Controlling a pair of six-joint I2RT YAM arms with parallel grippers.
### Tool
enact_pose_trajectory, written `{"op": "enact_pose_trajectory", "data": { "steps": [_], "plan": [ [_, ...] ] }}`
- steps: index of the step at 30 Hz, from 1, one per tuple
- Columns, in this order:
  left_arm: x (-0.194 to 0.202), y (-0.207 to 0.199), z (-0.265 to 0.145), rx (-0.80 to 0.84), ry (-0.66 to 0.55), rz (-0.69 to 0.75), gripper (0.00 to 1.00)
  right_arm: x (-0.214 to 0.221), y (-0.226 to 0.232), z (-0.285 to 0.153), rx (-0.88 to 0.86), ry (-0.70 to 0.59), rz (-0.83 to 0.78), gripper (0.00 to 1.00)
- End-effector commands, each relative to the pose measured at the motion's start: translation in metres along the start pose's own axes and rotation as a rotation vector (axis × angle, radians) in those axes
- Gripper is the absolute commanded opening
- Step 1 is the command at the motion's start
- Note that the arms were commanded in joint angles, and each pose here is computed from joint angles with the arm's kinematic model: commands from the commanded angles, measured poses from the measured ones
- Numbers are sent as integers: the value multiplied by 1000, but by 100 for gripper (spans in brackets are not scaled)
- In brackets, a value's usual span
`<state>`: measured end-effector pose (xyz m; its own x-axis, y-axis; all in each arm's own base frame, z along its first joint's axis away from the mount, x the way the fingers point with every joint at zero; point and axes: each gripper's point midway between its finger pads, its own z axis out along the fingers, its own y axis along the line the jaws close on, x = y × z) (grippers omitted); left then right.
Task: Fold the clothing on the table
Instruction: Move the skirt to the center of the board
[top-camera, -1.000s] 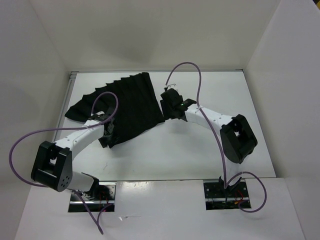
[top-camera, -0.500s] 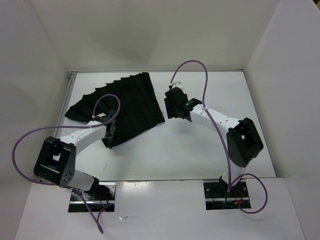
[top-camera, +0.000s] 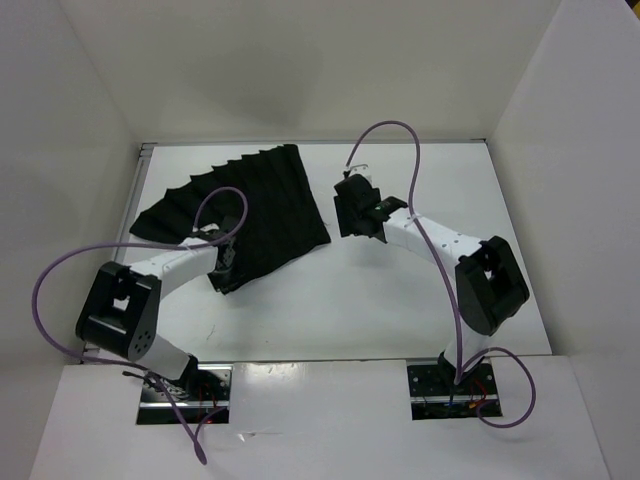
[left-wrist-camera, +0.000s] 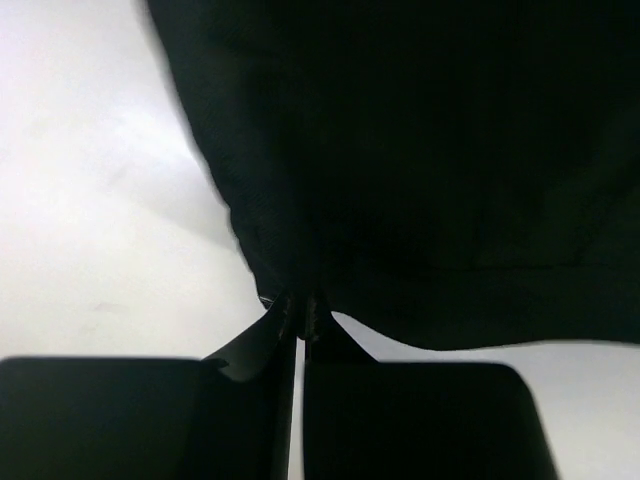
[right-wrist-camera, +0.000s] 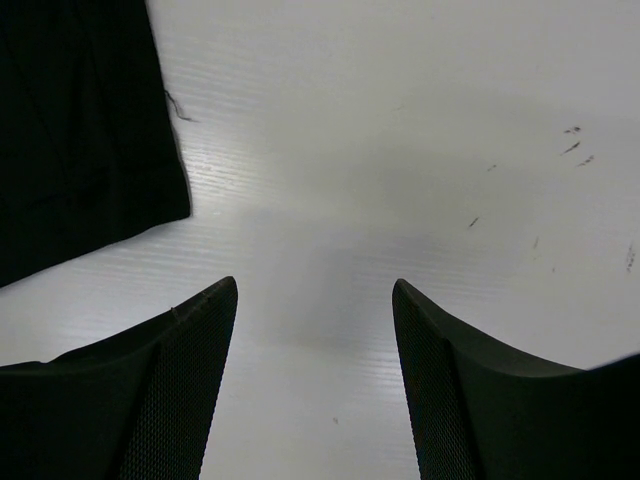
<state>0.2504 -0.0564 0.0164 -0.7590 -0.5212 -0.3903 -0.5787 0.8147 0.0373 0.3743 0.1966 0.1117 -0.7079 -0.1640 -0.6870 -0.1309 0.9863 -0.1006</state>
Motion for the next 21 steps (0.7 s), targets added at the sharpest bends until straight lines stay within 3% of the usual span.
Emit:
{"op": "enact_pose_trajectory", "data": {
  "steps": [1, 2, 6, 11, 14, 17, 21],
  "plan": [
    [-28, -66, -12, 180, -60, 114, 0, -21, -17, -15, 51, -76, 49, 69],
    [-48, -92, -28, 245, -107, 154, 0, -23, -24, -14, 77, -81, 68, 69],
    [-66, -182, -69, 514, -173, 314, 0, -25, -35, -16, 121, -93, 97, 69],
    [-34, -258, -132, 842, -143, 511, 0, -30, -53, -22, 203, -120, 146, 69],
    [-8, -269, -156, 922, -128, 599, 0, -33, -70, -24, 259, -136, 195, 69],
    [1, -252, -157, 875, -132, 614, 0, -33, -82, -24, 288, -140, 239, 69],
    [1, -195, -106, 566, -120, 569, 0, -35, -97, -19, 318, -139, 288, 69]
  ]
}}
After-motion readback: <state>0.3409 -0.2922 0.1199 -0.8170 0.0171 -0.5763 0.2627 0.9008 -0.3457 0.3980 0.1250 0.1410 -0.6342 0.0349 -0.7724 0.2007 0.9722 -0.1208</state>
